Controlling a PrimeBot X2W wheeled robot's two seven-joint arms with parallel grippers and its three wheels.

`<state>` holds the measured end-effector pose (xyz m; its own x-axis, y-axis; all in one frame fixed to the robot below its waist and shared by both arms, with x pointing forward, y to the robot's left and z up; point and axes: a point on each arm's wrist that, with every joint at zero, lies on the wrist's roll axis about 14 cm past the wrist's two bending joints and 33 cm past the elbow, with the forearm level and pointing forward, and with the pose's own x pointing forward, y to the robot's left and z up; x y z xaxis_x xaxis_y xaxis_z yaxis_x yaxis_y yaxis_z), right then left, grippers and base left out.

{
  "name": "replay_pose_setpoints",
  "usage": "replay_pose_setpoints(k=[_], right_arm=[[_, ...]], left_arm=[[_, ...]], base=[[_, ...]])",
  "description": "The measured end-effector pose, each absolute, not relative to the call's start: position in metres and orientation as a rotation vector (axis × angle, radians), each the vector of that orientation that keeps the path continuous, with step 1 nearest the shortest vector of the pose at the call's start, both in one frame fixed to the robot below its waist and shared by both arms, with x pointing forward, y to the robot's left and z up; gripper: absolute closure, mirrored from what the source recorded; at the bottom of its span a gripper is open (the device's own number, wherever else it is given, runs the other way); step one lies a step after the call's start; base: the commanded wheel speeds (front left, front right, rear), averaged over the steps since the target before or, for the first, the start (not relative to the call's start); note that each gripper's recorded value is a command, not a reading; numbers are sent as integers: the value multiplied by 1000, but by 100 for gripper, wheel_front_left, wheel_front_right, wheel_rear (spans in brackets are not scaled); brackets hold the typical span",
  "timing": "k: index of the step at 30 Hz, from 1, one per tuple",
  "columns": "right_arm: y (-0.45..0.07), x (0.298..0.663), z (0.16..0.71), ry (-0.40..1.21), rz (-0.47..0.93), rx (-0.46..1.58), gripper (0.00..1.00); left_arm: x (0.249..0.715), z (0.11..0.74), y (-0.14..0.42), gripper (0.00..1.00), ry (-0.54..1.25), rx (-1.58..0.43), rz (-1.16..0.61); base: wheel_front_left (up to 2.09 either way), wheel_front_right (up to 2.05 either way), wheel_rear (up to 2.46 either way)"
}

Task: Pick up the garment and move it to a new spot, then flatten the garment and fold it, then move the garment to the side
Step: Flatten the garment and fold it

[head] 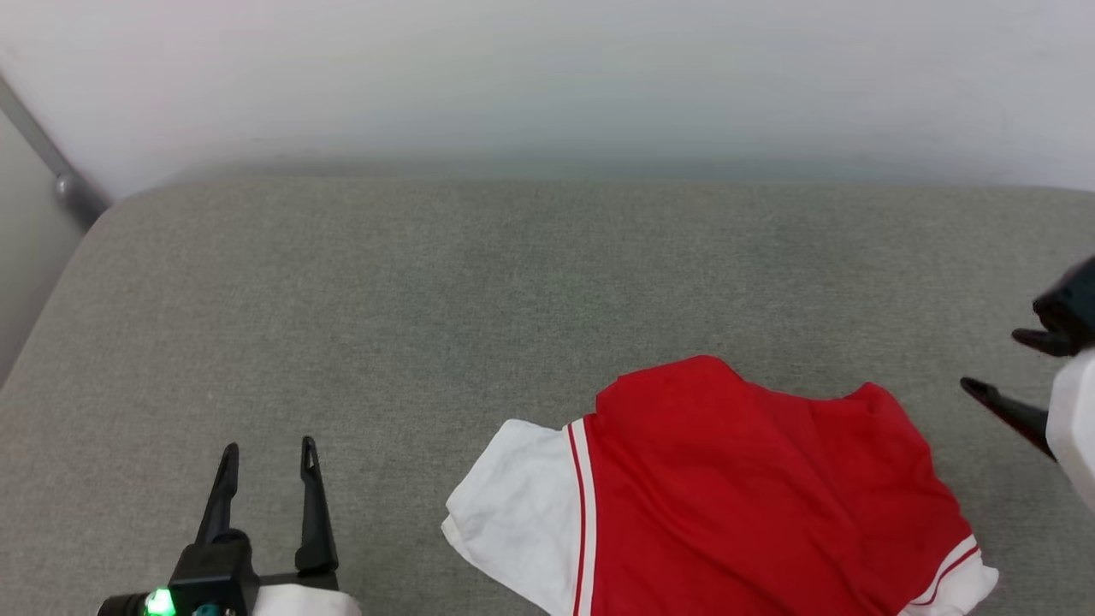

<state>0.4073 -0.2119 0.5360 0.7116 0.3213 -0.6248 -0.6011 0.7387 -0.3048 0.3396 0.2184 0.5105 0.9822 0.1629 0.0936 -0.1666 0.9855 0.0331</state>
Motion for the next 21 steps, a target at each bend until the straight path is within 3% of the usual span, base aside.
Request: replay_pose_setpoints(k=[11, 21], right_arm=[[-191, 448, 477, 855, 550, -638, 0], [-163, 432, 376, 1114, 702, -648, 0]], left_arm=[[360, 502, 212, 0, -66, 44, 148], [376, 482, 223, 0, -6, 54, 178]], base=[[0, 0, 0], [0, 0, 0]])
